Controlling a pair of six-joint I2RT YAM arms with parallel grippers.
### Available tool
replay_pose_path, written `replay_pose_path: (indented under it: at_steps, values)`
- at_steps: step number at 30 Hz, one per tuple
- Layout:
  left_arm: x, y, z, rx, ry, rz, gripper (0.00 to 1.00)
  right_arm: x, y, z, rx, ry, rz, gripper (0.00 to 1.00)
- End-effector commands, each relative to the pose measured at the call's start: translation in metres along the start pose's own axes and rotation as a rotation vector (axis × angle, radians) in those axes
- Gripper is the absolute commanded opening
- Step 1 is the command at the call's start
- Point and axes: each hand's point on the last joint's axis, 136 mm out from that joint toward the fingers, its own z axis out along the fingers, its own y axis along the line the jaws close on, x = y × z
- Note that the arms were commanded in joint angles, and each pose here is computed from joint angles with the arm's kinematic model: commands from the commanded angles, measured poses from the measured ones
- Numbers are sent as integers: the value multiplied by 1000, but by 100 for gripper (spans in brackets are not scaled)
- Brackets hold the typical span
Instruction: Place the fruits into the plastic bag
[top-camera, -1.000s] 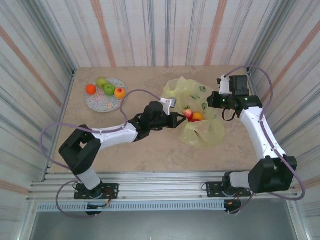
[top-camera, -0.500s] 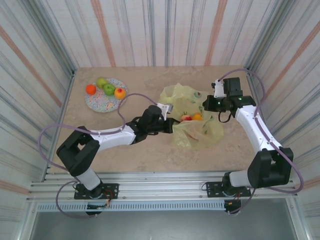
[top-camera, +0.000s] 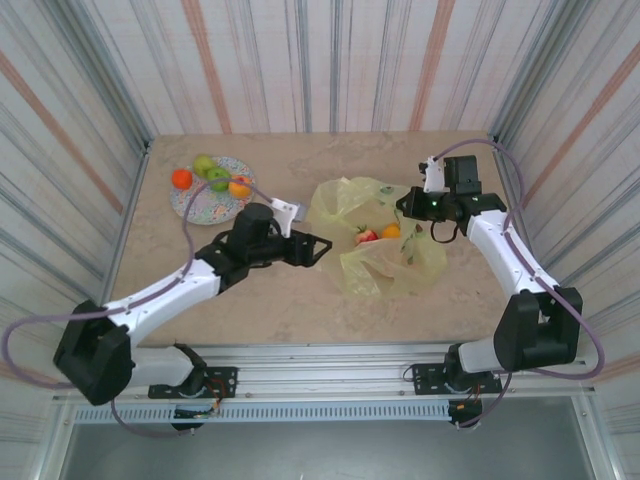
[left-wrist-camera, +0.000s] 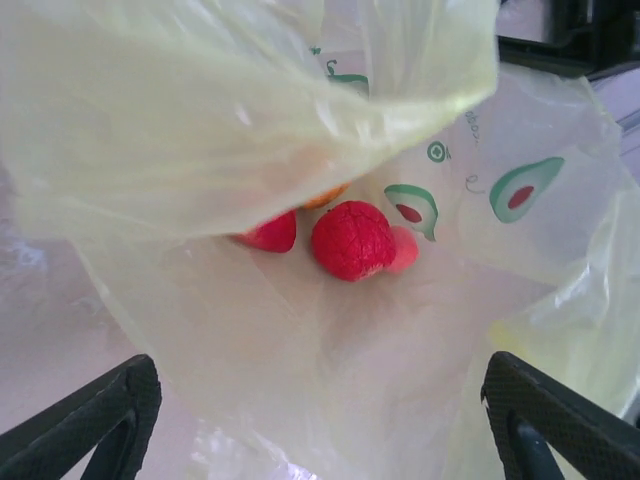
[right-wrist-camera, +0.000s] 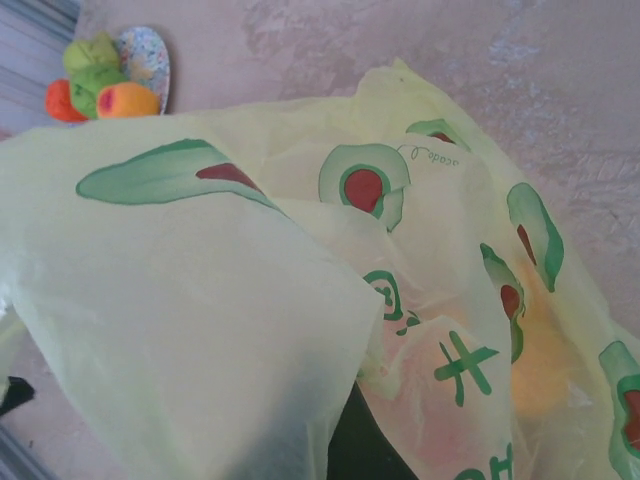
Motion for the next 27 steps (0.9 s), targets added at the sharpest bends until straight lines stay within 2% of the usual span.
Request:
replay_pose_path:
  at_steps: [1, 4, 7, 11, 17, 23, 27]
  values:
    - [4, -1, -27, 26, 30, 68, 90, 3, 3, 8, -30, 13, 17, 0]
    - [-20, 29, -50, -124, -51, 3, 90, 2, 4, 10, -37, 13, 17, 0]
    - [-39, 84, -78, -351, -133, -139, 91, 2, 4, 11, -46, 10, 17, 0]
    - [-59, 146, -101, -511, -222, -269, 91, 0, 6, 12, -60, 1, 10, 0]
    - [-82, 235, -125, -764, -250, -380, 91, -1, 7, 17, -87, 6, 6, 0]
    - [-93, 324, -155, -910, -293, -525, 90, -2, 6, 24, -126, 21, 12, 0]
    - [-98, 370, -165, -1008, -243, -549, 89, -1, 1, 27, -134, 33, 24, 0]
